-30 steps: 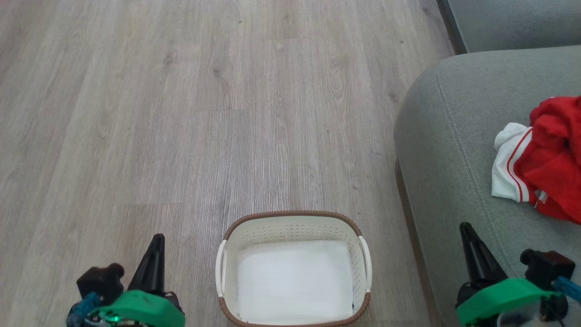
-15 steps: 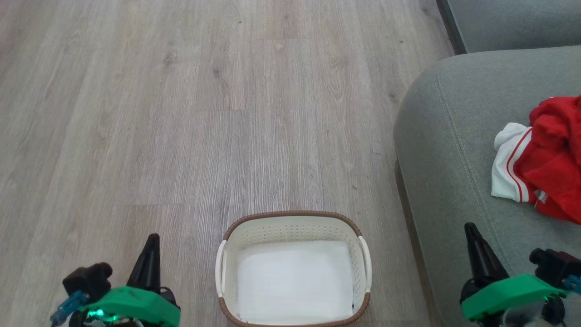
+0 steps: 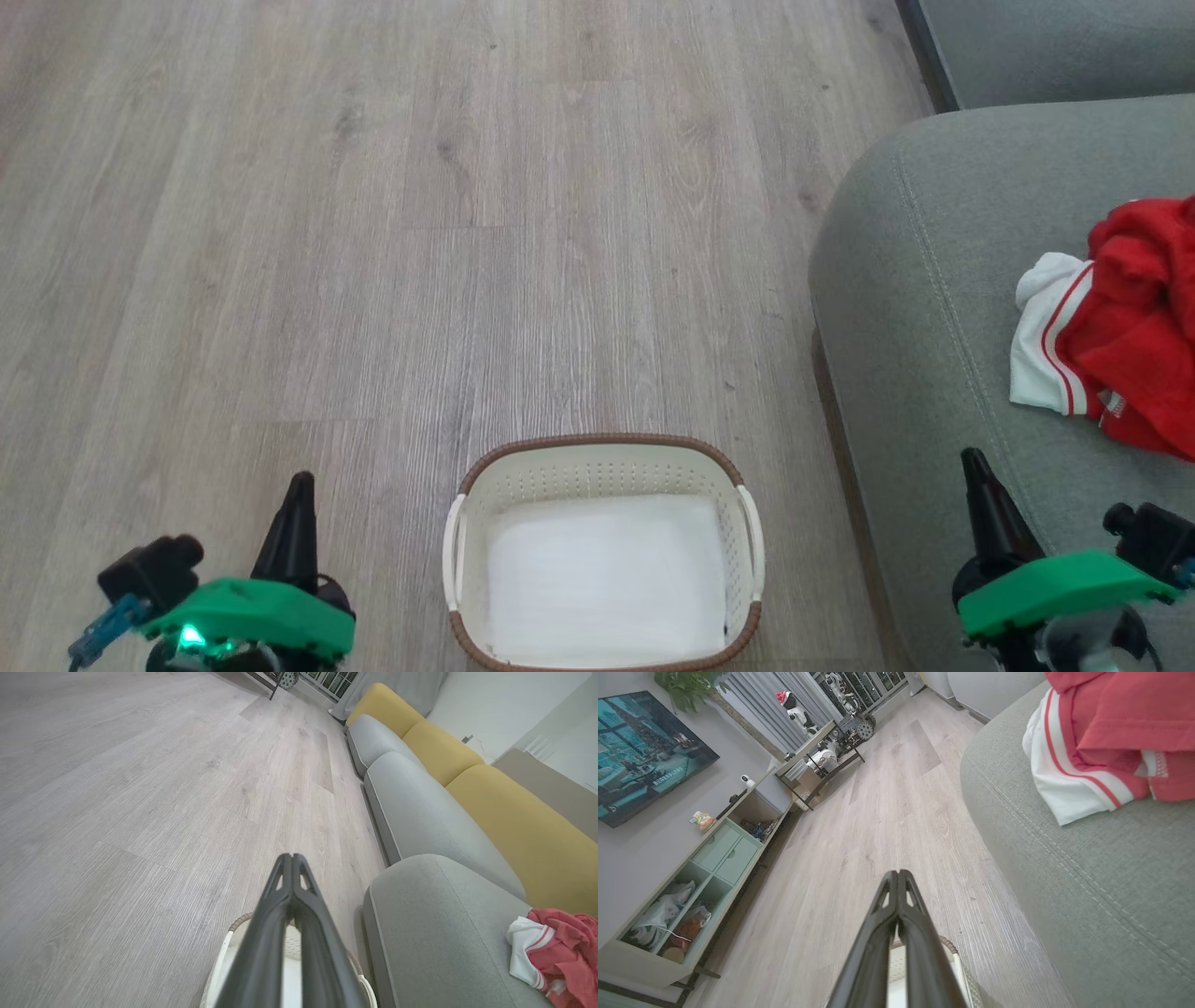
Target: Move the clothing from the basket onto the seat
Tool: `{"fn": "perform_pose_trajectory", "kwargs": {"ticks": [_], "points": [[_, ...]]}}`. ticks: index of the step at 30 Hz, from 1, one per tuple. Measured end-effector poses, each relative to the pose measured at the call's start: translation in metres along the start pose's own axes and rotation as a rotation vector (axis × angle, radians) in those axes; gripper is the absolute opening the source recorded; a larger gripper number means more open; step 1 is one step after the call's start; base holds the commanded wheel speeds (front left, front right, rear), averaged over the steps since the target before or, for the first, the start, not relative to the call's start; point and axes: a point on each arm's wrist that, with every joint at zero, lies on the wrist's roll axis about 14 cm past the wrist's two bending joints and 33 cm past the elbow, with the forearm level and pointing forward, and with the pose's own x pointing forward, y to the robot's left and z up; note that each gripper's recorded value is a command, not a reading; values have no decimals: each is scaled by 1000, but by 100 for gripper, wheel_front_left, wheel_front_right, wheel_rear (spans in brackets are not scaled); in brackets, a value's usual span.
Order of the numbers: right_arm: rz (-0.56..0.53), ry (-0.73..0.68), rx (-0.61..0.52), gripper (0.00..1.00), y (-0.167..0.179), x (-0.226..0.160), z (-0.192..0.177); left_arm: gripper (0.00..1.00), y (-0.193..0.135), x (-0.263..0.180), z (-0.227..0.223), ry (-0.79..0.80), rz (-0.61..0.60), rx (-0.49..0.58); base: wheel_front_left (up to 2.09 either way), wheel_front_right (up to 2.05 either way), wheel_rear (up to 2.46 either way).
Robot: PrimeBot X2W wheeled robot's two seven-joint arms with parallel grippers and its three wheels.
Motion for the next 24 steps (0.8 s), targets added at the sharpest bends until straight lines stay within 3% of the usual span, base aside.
{"fn": "perform_pose_trajectory", "kwargs": {"ticks": [24], "points": [[-47,-13,255,0,-6,5,6,0,5,6,8,-4,28,-280,0,0,0]]}}
